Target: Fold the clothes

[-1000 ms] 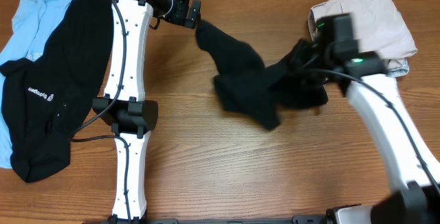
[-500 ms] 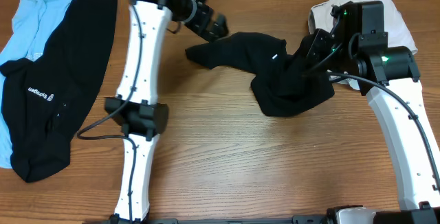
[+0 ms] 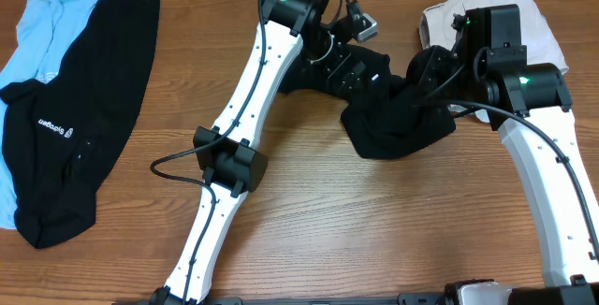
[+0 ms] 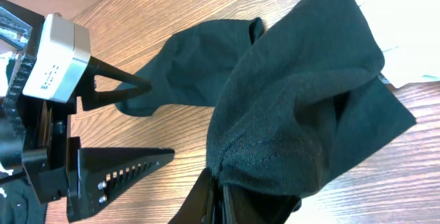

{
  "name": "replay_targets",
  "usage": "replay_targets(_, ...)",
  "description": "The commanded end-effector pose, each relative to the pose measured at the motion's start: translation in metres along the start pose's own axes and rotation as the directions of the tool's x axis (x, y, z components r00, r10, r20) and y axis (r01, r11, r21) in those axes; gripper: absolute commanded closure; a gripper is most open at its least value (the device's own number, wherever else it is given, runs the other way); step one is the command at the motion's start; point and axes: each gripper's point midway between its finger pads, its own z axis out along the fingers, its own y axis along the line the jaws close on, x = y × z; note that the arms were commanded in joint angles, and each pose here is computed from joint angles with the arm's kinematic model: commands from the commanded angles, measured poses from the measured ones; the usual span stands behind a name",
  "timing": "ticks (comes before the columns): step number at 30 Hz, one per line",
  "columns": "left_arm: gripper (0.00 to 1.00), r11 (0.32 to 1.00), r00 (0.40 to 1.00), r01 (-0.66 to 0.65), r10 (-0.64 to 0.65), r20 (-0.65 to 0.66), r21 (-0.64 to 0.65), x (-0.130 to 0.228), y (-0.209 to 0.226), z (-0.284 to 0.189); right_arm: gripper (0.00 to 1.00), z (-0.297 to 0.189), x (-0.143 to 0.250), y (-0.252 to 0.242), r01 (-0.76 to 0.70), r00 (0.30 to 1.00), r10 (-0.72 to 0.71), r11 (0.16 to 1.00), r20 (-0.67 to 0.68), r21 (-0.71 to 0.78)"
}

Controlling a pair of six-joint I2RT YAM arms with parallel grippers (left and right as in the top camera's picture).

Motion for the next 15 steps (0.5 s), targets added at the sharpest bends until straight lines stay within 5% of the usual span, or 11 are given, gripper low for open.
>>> replay_targets(1,0.00,0.996,0.998,-0.032,0.028,0.048,0.089,-0.011,-0.020,0.002,0.96,-0.007,-0.009,0.001,0.009,0.999,-0.009,1.000,0.036,0.006)
replay_targets(15,0.00,0.919,0.971,-0.227,0.187,0.152,0.321,-0.016,-0.067,0.021,0.96,-0.007,-0.009,0.001,0.009,0.999,-0.009,1.000,0.038,0.004)
